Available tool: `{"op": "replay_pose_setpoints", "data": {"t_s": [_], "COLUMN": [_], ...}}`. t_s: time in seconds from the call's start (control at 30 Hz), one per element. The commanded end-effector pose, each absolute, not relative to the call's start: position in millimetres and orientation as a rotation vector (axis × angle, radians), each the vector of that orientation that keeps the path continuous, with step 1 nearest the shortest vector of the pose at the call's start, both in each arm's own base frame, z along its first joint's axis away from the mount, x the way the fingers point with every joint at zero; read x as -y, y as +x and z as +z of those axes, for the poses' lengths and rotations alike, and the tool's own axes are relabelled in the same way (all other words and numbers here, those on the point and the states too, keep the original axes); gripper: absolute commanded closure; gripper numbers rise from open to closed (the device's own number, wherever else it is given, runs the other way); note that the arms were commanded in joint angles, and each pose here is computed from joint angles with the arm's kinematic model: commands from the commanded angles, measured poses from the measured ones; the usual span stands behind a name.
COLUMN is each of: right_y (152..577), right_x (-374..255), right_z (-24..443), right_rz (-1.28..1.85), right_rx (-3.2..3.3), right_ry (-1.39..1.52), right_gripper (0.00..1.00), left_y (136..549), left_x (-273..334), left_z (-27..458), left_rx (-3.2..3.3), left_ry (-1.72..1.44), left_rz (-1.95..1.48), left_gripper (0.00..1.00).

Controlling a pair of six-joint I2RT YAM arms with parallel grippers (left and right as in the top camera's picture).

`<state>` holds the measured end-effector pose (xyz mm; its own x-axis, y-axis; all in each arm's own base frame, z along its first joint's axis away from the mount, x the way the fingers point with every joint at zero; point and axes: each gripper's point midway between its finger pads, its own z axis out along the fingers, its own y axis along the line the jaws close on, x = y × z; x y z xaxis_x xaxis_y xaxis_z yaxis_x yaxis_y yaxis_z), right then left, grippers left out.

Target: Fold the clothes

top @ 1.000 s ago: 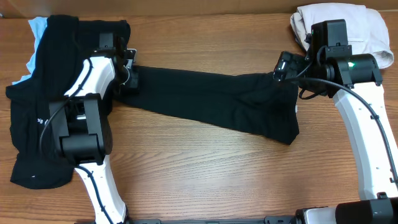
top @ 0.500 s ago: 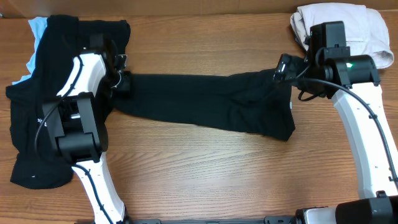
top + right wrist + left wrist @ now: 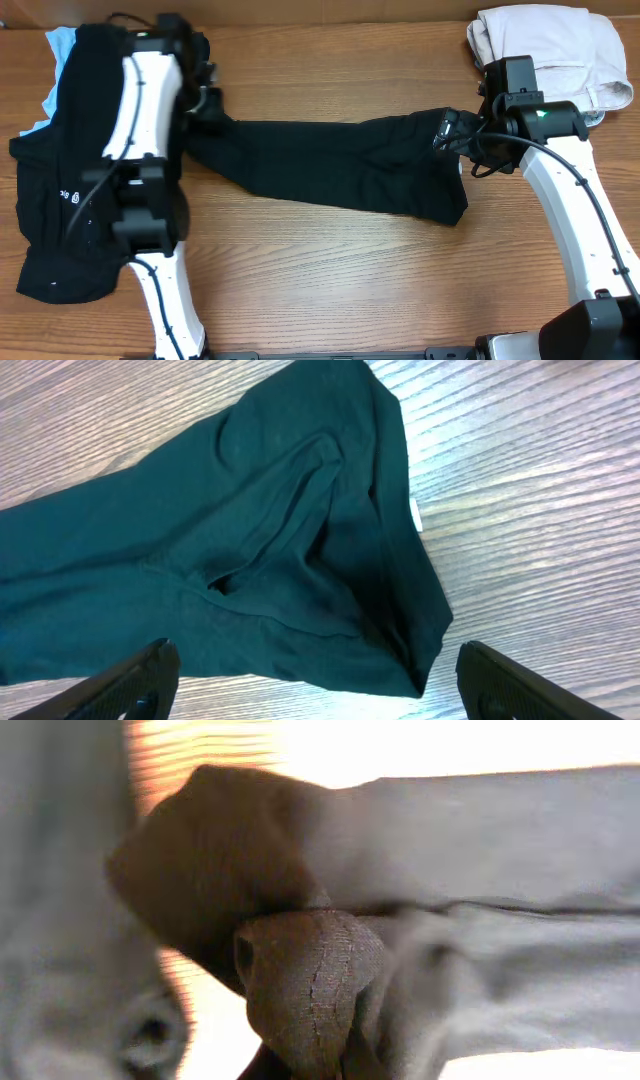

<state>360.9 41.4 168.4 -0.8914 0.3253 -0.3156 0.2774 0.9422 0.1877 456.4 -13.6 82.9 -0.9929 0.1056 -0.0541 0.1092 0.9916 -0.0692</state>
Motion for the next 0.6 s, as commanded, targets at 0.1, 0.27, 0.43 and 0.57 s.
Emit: {"op": "replay_pose_setpoints", "data": {"t_s": [0.1,0.27,0.43,0.57], "right_y": [365,366,368,368], "right_x": [-42,-40,-37,-38], "right_z": [169,169,170,170], "right_rz": [0.197,0.181,0.165,0.166], "right_rx": [-2.731,-2.726,-2.714,-2.712], "right_ry": [0.459,0.463,0.465,0.464], "right_gripper": [0.08,0.08,0.08,0.08], "left_y": [450,439,433,428], "left_x": [104,156,196,216], "left_z": [91,91,91,90], "left_rx": [-3.040,-3.013,-2.973,-2.962], "left_ry": [0.416,0.521,0.562,0.571], "left_rz": [-0.133,-0.144,-0.158,-0.170], "left_gripper": [0.96,0.96,0.96,0.96]}}
